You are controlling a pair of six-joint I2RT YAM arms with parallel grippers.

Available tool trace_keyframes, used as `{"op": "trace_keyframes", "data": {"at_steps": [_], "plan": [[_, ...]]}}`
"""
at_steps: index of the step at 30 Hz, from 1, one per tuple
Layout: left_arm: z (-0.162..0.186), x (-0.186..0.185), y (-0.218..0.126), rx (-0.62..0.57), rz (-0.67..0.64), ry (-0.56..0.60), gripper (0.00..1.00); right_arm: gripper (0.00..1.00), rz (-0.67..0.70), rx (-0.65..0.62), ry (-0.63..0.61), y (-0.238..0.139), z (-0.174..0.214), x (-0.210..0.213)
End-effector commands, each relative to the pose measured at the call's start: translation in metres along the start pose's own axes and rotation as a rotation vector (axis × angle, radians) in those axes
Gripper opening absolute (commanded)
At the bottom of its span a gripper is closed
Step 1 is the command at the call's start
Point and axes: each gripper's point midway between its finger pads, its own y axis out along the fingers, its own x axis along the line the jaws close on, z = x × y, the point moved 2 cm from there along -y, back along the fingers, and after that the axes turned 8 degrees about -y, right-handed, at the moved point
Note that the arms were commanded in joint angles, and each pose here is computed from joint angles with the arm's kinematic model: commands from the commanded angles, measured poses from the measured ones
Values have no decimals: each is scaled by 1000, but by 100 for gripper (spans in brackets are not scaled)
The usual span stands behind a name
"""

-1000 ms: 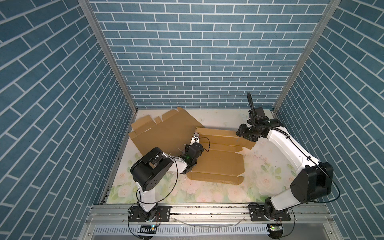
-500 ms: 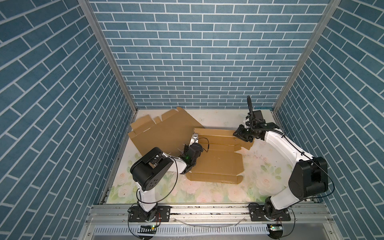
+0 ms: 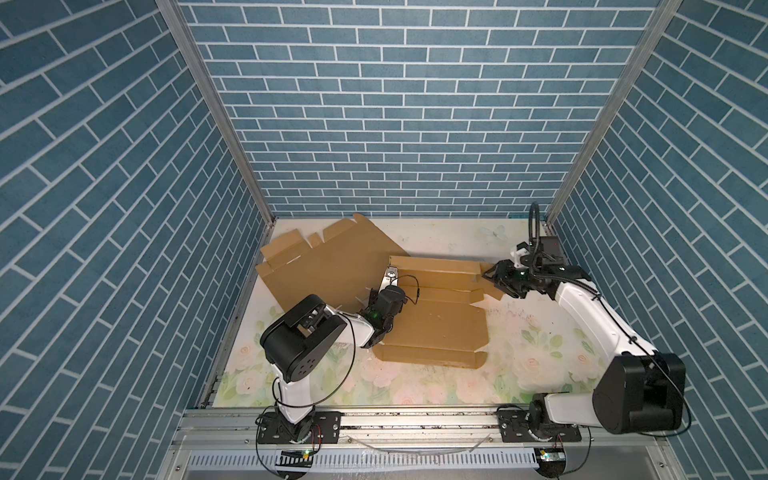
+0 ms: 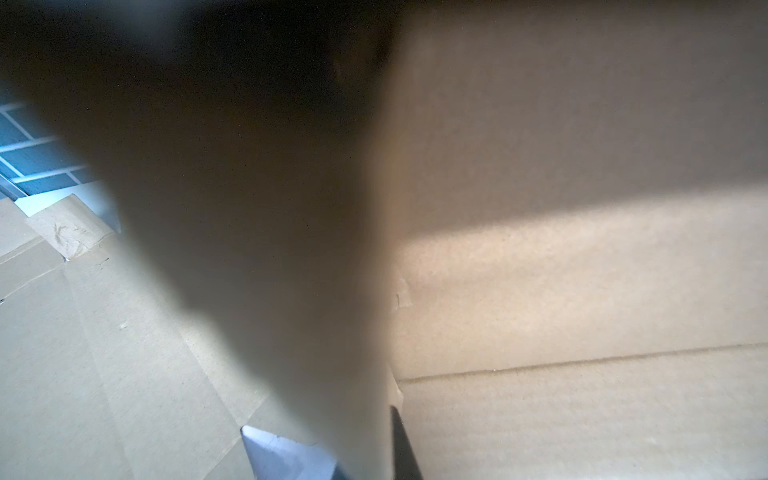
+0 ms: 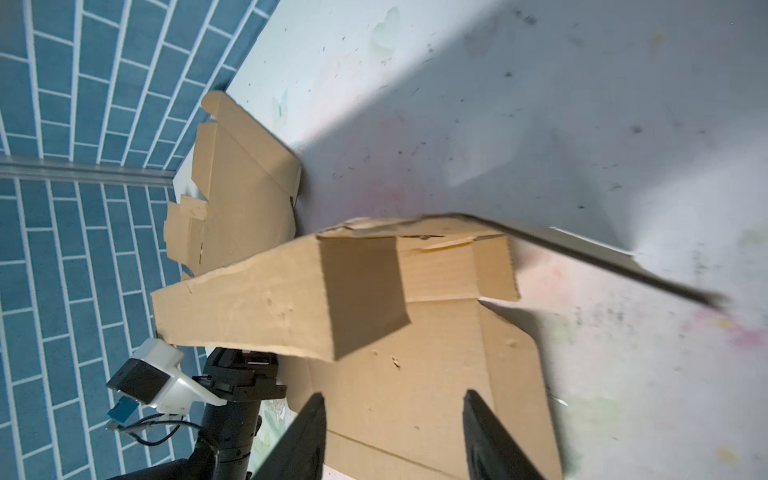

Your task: Fold the paper box

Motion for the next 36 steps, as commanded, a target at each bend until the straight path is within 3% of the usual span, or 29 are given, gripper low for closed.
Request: {"op": "trace_keyframes", "data": {"at_steps": [1,5,8,11,15,21,36], "plan": [[0,-2,-2,22,-6,49,0,43,107,22,12,1,22,-32],[0,-3,0,29,-5,56,0,19,250,-50,29,16,27,-66],[0,-5,2,38,-2,61,0,8,312,-165,-43,34,21,-72],[1,-6,3,44,-2,65,0,4,397,-278,-98,49,13,-85],[2,-6,4,51,-1,71,0,2,402,-341,-96,70,4,-95],[3,-8,5,61,-1,81,0,2,289,-307,-63,101,7,-84],[3,-10,7,66,4,86,0,0,46,-243,40,130,20,-37]]}}
